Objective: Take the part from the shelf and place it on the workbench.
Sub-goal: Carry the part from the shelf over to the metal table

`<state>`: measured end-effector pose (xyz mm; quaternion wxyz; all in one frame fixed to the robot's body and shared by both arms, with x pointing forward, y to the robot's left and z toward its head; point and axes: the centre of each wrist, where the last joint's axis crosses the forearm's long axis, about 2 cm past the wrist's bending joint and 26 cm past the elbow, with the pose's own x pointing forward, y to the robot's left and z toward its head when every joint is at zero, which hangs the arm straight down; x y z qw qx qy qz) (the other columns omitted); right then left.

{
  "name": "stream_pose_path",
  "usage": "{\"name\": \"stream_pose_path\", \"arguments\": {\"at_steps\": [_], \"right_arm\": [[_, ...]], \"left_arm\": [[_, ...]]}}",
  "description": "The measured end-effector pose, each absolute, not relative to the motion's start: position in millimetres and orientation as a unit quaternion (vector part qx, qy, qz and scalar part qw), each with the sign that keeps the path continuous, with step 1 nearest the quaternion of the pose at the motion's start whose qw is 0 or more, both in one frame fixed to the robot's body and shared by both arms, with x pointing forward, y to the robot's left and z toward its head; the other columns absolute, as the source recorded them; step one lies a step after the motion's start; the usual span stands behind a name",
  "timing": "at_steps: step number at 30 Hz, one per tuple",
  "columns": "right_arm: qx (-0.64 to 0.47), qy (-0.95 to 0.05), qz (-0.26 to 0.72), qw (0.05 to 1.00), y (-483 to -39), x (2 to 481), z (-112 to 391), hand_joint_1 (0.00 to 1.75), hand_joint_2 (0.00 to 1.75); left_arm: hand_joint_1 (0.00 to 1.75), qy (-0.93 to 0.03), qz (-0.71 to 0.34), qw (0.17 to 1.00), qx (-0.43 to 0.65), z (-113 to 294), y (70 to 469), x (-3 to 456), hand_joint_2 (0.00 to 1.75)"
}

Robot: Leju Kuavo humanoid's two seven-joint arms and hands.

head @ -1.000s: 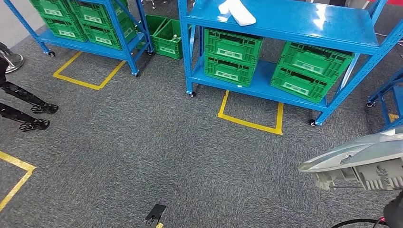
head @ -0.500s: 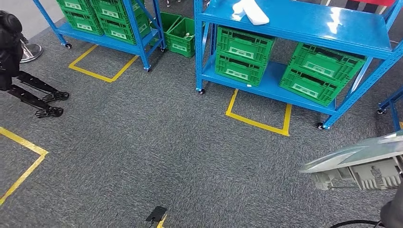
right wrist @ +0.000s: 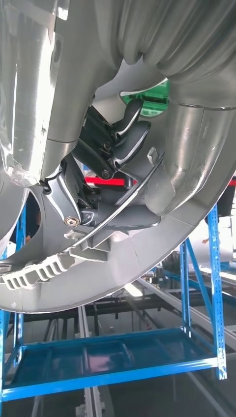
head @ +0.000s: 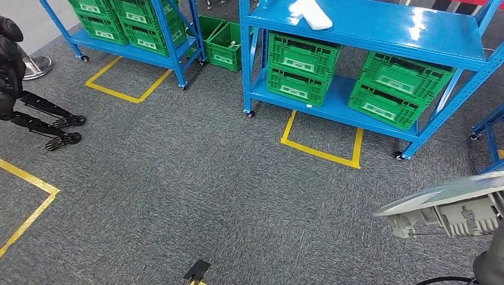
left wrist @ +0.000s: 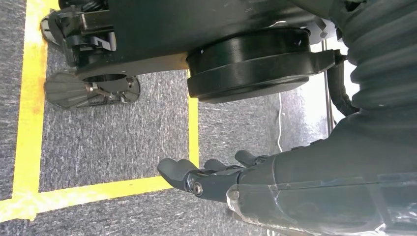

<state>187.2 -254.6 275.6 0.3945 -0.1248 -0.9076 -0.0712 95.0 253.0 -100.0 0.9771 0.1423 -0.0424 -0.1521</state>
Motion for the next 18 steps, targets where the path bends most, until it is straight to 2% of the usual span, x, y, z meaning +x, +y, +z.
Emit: {"name": "stream_pose_path", "arguments": {"at_steps": [18], "right_arm": [[-0.104, -0.901, -0.076, 0.413, -249.8, 189.7, 271.3, 1.75, 1.75]], "left_arm": [[0.00, -0.041, -0.158, 0.976, 0.142, -100.4, 251.8, 92.8, 1.75]]}}
